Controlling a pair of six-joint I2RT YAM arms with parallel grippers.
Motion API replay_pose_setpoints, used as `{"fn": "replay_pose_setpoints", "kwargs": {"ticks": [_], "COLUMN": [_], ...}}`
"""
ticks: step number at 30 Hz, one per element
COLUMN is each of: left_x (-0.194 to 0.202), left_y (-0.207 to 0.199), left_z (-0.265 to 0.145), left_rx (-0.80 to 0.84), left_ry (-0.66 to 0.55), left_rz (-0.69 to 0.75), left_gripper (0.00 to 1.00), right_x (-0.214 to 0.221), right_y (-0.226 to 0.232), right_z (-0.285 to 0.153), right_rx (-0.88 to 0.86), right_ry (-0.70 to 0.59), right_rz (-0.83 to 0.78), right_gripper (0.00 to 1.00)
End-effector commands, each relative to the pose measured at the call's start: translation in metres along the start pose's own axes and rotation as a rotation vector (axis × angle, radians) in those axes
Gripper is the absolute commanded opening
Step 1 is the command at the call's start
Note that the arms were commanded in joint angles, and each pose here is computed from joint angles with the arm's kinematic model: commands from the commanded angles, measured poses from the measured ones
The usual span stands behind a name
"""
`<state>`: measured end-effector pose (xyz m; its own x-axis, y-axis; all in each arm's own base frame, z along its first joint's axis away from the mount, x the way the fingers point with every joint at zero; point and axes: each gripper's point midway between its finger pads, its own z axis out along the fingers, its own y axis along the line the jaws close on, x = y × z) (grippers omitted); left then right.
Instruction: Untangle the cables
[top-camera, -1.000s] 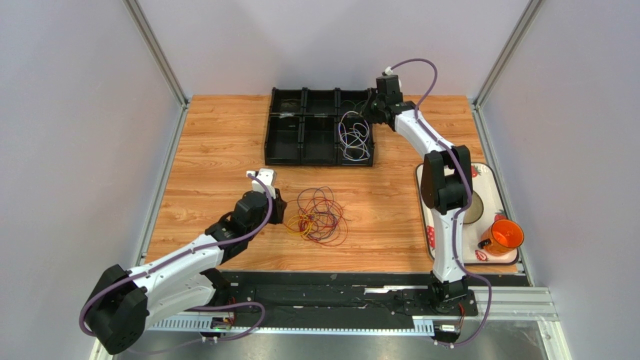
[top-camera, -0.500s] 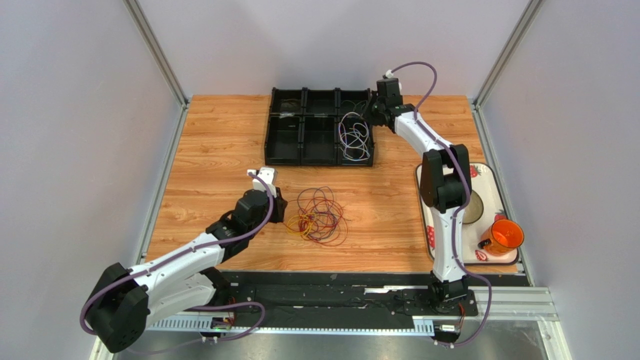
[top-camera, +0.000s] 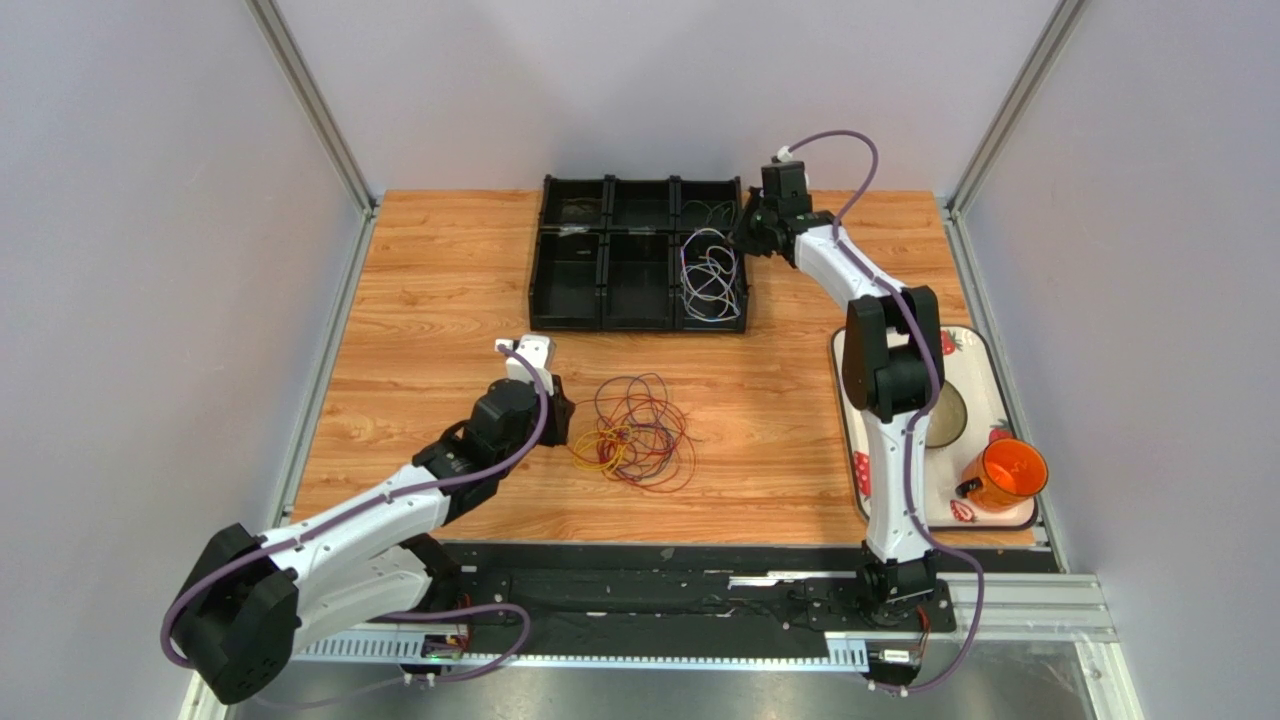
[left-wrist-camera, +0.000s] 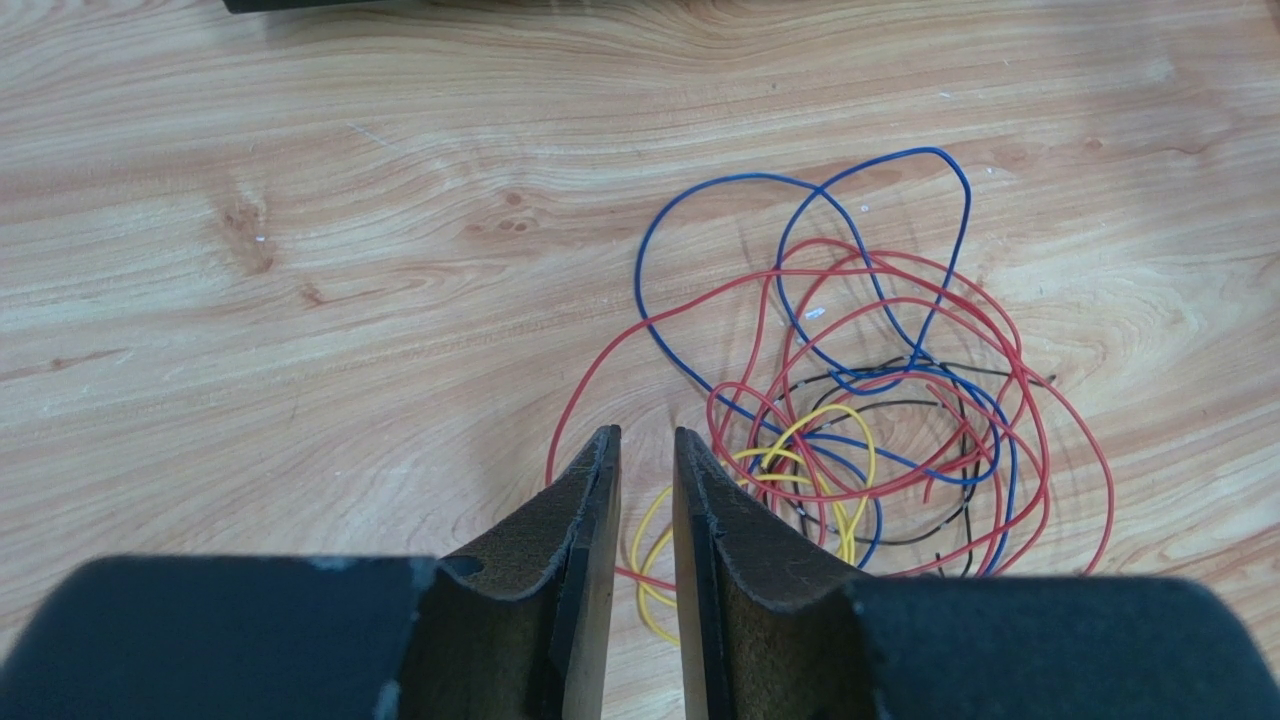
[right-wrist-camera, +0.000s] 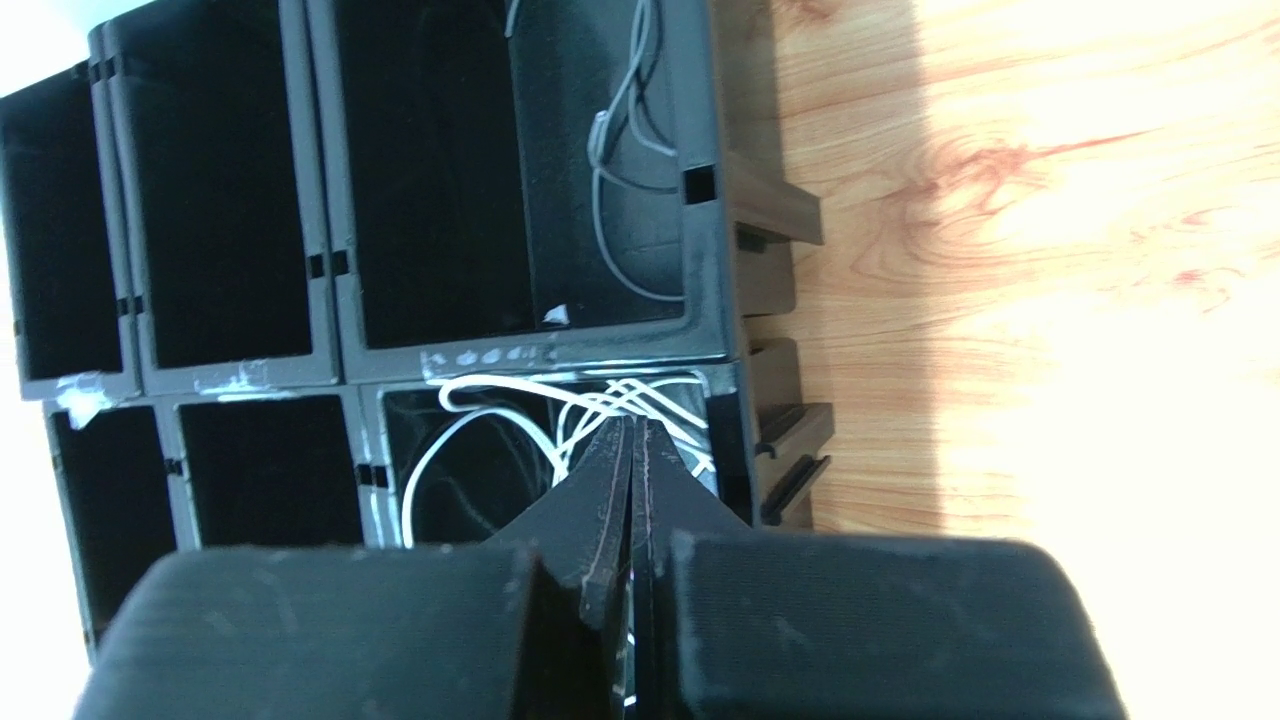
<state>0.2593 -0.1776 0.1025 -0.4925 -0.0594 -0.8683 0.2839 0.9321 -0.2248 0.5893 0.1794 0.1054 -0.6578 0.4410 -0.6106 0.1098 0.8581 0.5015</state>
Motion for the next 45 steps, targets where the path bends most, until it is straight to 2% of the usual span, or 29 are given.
{"fn": "replay_pose_setpoints", "kwargs": {"ticks": [1,6,9,11,13,14,16,20,23,27,31,35,41,45], "left_x": [-0.023,-0.022,-0.024,-0.024,-0.024,-0.024,-0.023,-0.025,-0.028,-0.035,-0.038,-0.031,-0.01,0.003], "left_y": [-0.008,-0.009,-0.009,-0.009,-0.009,-0.009,-0.009,-0.01,-0.013,-0.022,-0.04,-0.065,-0.096,-0.109], "left_z": [0.001,0.002,0.001,-0.001,-0.001,-0.001,-0.001,-0.001,0.0,0.001,-0.004,-0.006,0.014,0.024], "left_rx": [0.01,0.011,0.013,0.015,0.019,0.021,0.019,0.024,0.023,0.027,0.072,0.122,0.107,0.082], "left_ry": [-0.051,-0.046,-0.053,-0.059,-0.06,-0.061,-0.062,-0.057,-0.03,0.041,0.079,0.116,0.208,0.259], "left_rz": [-0.025,-0.024,-0.029,-0.03,-0.032,-0.032,-0.031,-0.026,-0.001,0.03,0.027,0.042,0.131,0.127], "left_gripper": [0.27,0.29,0.41,0.45,0.57,0.62,0.67,0.69,0.69,0.68,0.68,0.66,0.63,0.62], "right_x": [-0.008,-0.004,0.006,0.018,0.037,0.038,0.05,0.1,0.117,0.168,0.178,0.18,0.19,0.195], "right_y": [0.027,0.059,0.067,0.065,0.055,0.063,0.058,0.046,0.044,0.011,-0.022,-0.039,-0.05,-0.058], "right_z": [-0.02,-0.062,-0.089,-0.109,-0.115,-0.131,-0.141,-0.173,-0.189,-0.196,-0.202,-0.204,-0.192,-0.184], "right_rx": [-0.106,-0.185,-0.214,-0.21,-0.188,-0.202,-0.172,-0.147,-0.155,-0.127,-0.065,-0.039,0.0,0.017], "right_ry": [0.005,0.017,0.018,0.022,0.038,0.02,0.015,0.014,-0.006,0.026,-0.038,-0.088,-0.063,-0.063], "right_rz": [-0.009,-0.038,-0.063,-0.077,-0.088,-0.102,-0.121,-0.147,-0.152,-0.139,-0.126,-0.132,-0.126,-0.112], "right_gripper": [0.0,0.0,0.26,0.35,0.36,0.37,0.38,0.43,0.45,0.44,0.45,0.51,0.5,0.5]}}
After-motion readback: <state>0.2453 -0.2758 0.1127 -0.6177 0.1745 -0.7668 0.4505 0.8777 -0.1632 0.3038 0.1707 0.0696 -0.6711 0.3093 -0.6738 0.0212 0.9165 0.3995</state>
